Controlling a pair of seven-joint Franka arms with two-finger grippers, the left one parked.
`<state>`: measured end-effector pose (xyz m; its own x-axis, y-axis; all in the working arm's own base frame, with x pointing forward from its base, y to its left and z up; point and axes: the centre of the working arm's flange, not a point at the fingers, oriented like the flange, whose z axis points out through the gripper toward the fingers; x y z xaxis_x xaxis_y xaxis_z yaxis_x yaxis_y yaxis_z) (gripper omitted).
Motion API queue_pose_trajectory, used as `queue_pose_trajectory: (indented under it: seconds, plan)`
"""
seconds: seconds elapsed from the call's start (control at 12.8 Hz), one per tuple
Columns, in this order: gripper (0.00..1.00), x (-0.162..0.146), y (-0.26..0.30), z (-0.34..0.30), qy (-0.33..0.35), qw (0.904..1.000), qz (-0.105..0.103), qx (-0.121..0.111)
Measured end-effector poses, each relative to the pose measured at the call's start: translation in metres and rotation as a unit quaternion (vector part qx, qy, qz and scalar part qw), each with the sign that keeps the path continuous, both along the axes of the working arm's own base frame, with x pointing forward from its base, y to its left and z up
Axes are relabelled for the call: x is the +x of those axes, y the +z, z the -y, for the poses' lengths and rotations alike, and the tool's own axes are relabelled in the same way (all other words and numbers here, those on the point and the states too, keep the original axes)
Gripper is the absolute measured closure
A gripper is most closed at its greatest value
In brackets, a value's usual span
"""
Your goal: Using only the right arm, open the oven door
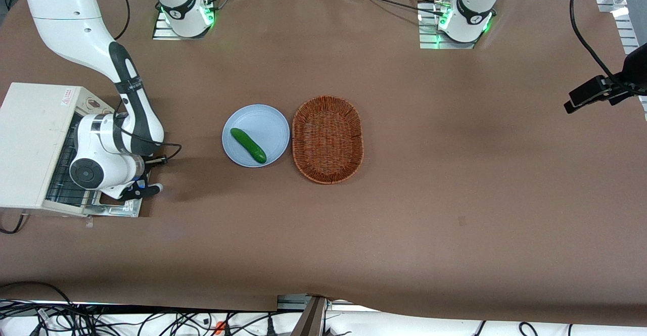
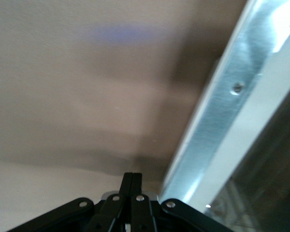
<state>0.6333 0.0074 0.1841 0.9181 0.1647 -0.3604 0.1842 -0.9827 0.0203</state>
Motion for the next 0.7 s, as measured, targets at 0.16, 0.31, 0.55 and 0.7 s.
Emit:
queue_pose_trajectory:
  seconds: [0.16, 0.31, 0.55, 0.7]
  plan:
    - [0.99, -0.001, 0.0, -0.026, -0.025, 0.9997, 0.002, 0.003]
    - [0.99, 0.002, 0.006, -0.044, -0.031, 0.9995, 0.008, 0.005]
    - [0.85, 0.021, 0.044, -0.046, -0.028, 0.9995, 0.013, 0.008]
    - [0.63, 0.033, 0.084, -0.047, -0.015, 0.9996, 0.02, 0.015]
